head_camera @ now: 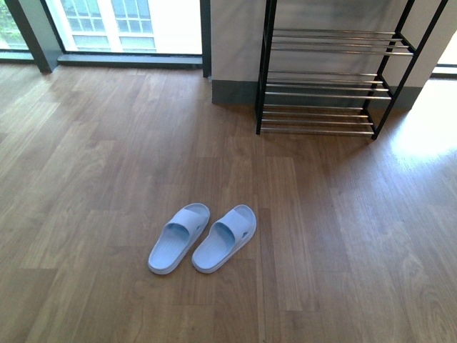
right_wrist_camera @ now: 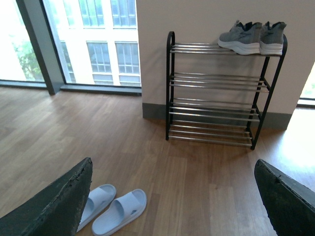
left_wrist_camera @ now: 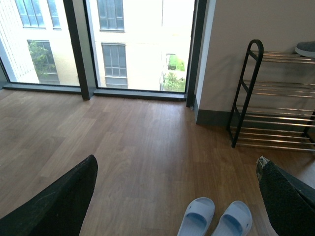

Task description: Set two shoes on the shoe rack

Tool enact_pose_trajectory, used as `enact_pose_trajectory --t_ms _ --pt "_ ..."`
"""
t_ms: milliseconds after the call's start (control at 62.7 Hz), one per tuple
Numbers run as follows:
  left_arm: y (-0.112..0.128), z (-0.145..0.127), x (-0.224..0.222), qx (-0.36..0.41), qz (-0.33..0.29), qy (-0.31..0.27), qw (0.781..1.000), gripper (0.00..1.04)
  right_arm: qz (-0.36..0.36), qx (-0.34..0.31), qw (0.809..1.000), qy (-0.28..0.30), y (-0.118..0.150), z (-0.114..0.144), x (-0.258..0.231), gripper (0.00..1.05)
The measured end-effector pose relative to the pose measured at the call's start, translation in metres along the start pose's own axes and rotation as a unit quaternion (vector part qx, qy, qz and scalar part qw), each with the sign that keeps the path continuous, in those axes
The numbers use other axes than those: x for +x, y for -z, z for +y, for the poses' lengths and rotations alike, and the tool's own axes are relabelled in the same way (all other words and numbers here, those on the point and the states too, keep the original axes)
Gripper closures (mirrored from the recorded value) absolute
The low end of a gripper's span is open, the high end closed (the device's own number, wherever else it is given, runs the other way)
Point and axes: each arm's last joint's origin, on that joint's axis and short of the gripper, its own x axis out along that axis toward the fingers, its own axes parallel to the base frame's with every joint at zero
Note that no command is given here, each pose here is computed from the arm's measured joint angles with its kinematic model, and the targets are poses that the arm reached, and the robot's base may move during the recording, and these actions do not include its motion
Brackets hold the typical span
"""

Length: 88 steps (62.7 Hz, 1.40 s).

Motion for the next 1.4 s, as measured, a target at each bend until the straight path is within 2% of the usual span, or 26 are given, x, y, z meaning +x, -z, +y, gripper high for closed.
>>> enact_pose_trajectory --t_ms 1403 --pt "0.0 0.0 0.0 0.0 0.0 0.0 1.0 0.09 0.0 0.0 1.0 0.001 0.0 -0.0001 0.0 0.09"
